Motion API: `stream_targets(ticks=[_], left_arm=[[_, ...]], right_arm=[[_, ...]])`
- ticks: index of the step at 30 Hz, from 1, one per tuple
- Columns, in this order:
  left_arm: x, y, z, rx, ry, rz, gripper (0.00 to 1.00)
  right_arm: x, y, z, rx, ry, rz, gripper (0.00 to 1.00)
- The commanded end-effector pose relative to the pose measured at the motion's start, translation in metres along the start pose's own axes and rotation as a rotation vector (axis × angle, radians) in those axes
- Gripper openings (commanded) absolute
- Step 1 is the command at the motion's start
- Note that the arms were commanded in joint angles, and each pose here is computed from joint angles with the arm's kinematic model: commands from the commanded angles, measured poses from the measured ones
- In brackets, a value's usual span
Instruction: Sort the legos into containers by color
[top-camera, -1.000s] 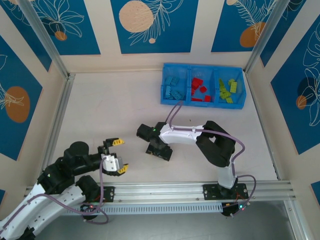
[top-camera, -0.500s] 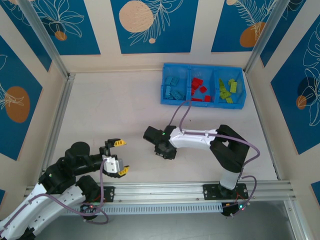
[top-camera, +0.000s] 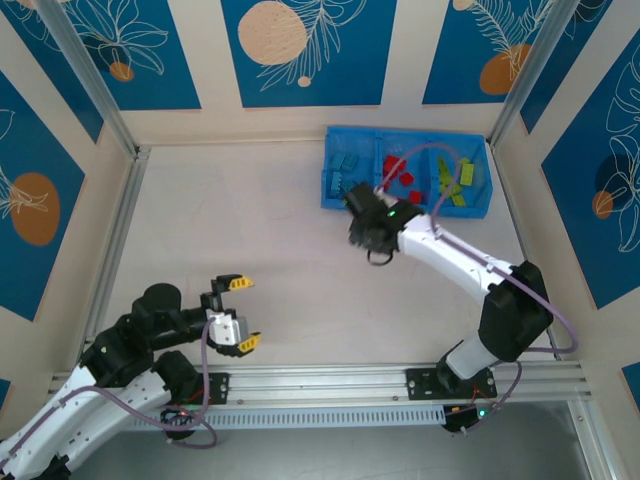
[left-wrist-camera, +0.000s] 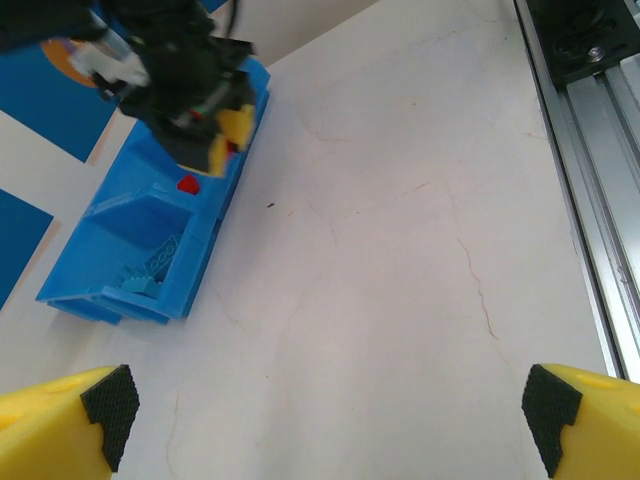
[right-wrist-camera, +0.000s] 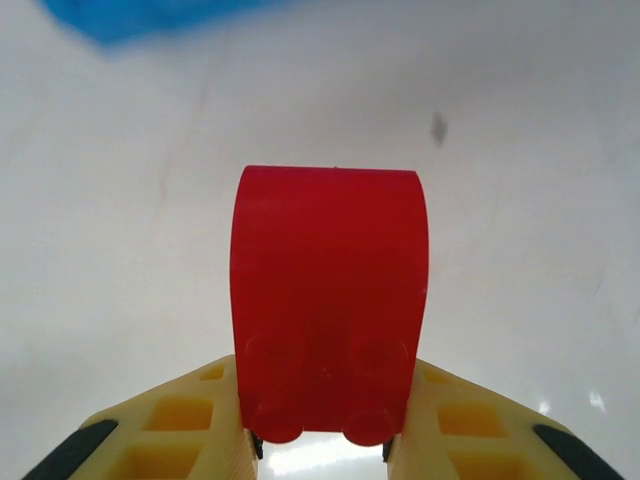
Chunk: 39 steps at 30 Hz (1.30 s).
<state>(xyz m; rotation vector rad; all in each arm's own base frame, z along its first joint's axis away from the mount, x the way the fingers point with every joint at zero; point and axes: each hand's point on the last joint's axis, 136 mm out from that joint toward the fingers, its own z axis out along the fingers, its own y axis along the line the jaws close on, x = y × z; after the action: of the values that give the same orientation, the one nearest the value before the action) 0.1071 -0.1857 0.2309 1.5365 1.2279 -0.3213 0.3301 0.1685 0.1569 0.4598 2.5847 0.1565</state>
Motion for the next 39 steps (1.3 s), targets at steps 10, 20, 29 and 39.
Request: stream_targets(ticks=[10, 20, 29, 39], left_arm=[[-0.009, 0.014, 0.003, 0.009, 0.036, -0.224, 1.00], [0.033, 0.085, 0.018, -0.391, 0.232, -0.855, 1.00], [0.119, 0.128, 0.017, -0.859, 0.397, -0.724, 1.00], [0.201, 0.136, 0.004, -1.005, 0.499, -0.666, 1.00]], right_arm=[[-0.153, -0.043, 0.089, 0.051, 0.048, -0.001, 0.31], [-0.170, -0.037, 0.045, -0.030, 0.017, 0.003, 0.67], [-0.099, -0.074, -0.045, -0.148, -0.342, -0.068, 0.73], [-0.057, -0.153, 0.002, 0.058, -0.679, -0.205, 0.92]])
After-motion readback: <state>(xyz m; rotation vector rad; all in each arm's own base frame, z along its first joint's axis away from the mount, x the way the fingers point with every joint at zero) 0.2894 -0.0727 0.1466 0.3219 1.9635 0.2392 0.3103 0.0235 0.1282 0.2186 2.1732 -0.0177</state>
